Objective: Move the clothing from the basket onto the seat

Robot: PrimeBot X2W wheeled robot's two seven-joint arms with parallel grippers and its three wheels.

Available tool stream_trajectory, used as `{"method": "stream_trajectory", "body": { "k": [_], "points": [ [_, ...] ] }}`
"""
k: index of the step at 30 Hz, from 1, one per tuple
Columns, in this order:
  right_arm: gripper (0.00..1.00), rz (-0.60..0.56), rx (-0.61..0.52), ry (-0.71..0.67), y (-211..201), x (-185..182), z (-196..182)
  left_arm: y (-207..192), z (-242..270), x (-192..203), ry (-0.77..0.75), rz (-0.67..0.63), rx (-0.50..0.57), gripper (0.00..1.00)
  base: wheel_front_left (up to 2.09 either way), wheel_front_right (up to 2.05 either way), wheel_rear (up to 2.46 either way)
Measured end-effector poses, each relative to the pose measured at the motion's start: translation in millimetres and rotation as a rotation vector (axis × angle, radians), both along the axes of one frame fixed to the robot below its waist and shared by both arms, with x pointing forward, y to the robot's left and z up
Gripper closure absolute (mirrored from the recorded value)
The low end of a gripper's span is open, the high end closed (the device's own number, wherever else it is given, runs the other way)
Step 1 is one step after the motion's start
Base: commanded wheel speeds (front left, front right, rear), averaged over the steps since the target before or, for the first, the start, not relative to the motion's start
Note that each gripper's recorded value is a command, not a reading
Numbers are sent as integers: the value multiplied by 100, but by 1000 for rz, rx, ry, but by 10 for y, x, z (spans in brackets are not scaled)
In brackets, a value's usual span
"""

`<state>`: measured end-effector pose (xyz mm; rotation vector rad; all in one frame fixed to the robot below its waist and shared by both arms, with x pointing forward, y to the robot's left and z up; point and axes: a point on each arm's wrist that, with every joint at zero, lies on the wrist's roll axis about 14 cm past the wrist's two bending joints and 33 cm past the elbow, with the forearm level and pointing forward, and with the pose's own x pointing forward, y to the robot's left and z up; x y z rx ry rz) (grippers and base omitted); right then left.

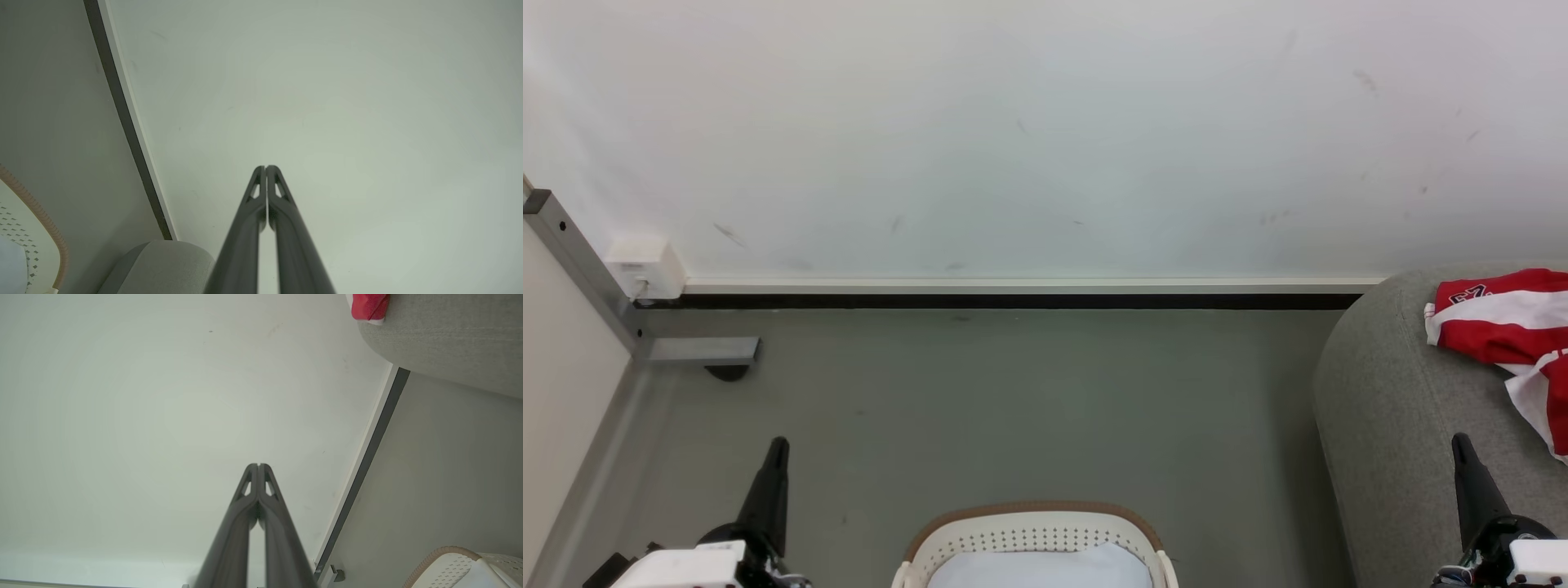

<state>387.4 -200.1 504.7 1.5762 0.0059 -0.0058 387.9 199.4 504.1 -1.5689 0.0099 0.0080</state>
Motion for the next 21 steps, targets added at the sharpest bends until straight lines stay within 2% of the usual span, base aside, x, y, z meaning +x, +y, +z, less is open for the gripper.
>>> {"method": "stream_trajectory", "body": {
  "k": [21],
  "points": [
    [100,-1,-2,0,-3,-1,-1,0,1,0,0,0,0,100,0,0,0]
  ]
}}
